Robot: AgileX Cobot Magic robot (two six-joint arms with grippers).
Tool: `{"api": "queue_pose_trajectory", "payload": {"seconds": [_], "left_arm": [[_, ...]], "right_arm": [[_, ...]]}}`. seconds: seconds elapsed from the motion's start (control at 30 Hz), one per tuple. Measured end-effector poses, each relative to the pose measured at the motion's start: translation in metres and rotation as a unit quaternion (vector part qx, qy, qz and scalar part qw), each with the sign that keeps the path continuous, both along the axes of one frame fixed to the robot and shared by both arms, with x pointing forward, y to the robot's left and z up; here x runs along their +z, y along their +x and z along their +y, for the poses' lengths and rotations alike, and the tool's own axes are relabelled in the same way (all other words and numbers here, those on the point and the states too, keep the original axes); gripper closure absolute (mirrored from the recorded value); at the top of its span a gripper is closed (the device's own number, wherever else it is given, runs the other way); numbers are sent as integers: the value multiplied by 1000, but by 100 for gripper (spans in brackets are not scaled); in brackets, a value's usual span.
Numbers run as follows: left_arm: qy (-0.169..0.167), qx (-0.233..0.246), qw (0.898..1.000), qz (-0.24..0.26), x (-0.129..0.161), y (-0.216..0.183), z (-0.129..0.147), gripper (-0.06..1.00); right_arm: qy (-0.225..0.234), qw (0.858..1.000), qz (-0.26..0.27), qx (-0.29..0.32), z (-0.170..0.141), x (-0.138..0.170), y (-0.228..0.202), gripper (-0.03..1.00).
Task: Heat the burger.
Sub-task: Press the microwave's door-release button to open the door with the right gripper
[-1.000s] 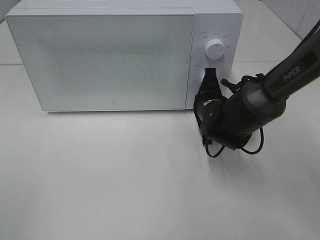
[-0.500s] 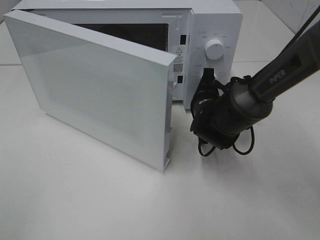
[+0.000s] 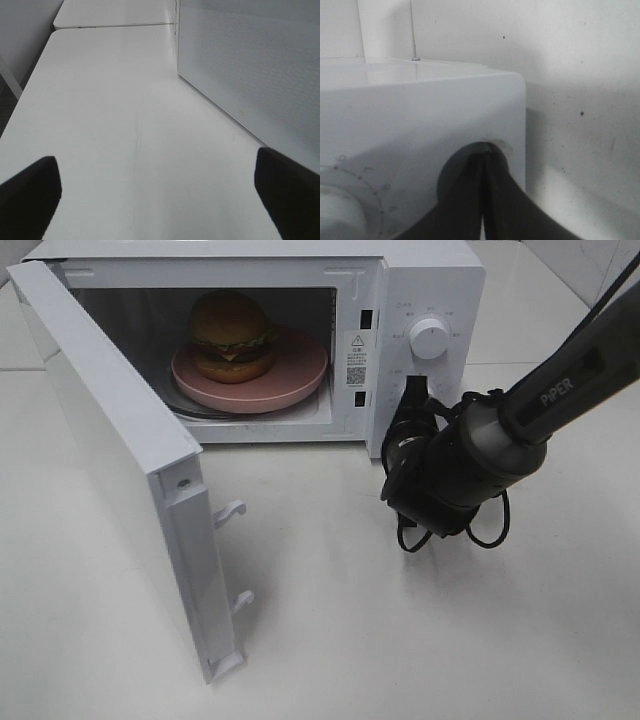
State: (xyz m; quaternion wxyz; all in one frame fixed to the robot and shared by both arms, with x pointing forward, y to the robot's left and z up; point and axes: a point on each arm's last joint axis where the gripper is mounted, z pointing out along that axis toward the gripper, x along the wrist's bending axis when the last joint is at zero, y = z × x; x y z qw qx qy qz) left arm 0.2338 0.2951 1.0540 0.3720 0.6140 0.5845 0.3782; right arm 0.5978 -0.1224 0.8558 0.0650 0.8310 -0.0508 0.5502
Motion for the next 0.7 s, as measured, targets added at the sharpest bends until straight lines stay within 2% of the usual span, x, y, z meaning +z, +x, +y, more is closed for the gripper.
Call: {"api": "queue_pose_trajectory", "payload": {"seconds": [0.3,0.7], "left_arm": [[0,0,1000,0,0,0,0,-5],[0,0,1000,0,0,0,0,-5]], "right_arm": [[-23,999,6,47,-4,3,-7,95],[-36,996,0,80,-9,12,-24,96]]}}
